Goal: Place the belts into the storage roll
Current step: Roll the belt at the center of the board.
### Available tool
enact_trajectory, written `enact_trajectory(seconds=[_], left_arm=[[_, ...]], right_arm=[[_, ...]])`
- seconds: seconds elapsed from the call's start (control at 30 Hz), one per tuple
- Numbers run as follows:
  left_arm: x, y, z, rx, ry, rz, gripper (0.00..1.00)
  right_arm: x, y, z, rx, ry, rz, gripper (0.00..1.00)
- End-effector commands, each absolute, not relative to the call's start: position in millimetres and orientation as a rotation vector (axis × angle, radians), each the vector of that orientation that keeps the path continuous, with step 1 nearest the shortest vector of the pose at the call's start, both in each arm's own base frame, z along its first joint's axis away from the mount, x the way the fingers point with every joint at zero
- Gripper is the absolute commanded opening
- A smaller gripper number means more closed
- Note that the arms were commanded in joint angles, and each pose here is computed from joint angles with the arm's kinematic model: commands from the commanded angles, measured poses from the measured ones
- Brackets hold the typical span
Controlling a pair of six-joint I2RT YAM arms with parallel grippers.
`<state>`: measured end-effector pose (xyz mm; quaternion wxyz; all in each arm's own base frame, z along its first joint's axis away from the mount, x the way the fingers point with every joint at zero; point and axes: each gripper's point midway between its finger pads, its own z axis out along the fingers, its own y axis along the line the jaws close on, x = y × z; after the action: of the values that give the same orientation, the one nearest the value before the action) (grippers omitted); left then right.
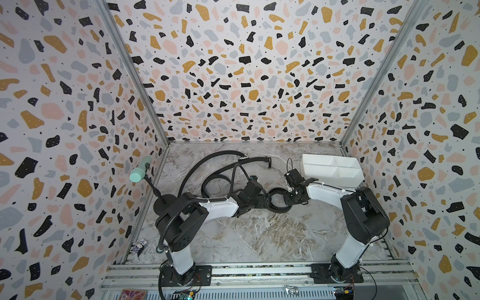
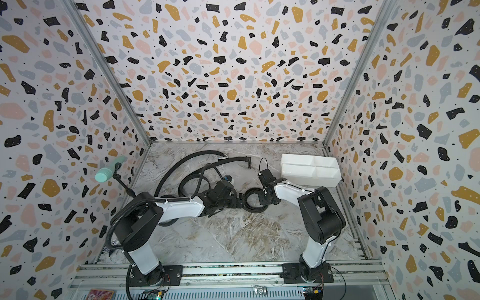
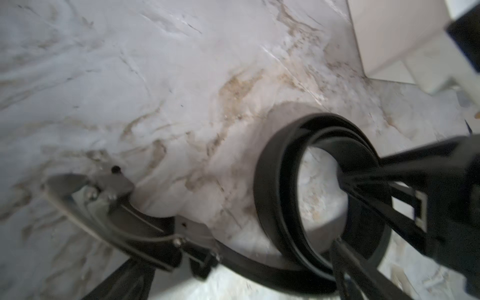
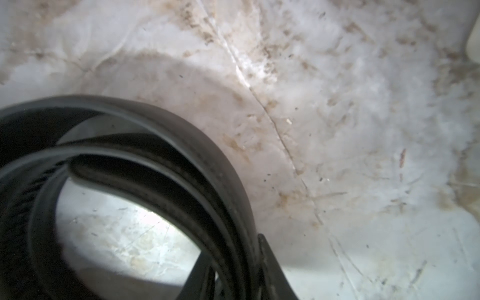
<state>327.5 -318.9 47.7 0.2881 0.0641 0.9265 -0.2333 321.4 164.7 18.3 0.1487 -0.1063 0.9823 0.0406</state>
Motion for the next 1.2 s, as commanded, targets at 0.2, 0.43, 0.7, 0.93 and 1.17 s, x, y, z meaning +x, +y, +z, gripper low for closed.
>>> enact_trajectory(seconds=[0.2,0.43,0.7,0.93,1.17], left_arm=[[369,-388,67,0.293,2.355,-0.832,1.00],[351,-367,63,0.320,2.408,-0.725,0.99],[317,-363,65,0.369,2.453,-0.626,1.00],[310,-366,45,0.346,2.505,-0.580,0.89],[317,-362,36,0.290,2.519,-0.523,0.79]], right_arm=[[265,147,-30,-0.344,3.061,0.064,0.27],[263,145,-30,-0.346,3.067,0.054,0.27],[263,144,-30,-0.342,3.068,0.050,0.27],[263,145,-30,-0.342,3.070,0.054,0.27],[262,143,-30,-0.345,3.066,0.052,0.27]])
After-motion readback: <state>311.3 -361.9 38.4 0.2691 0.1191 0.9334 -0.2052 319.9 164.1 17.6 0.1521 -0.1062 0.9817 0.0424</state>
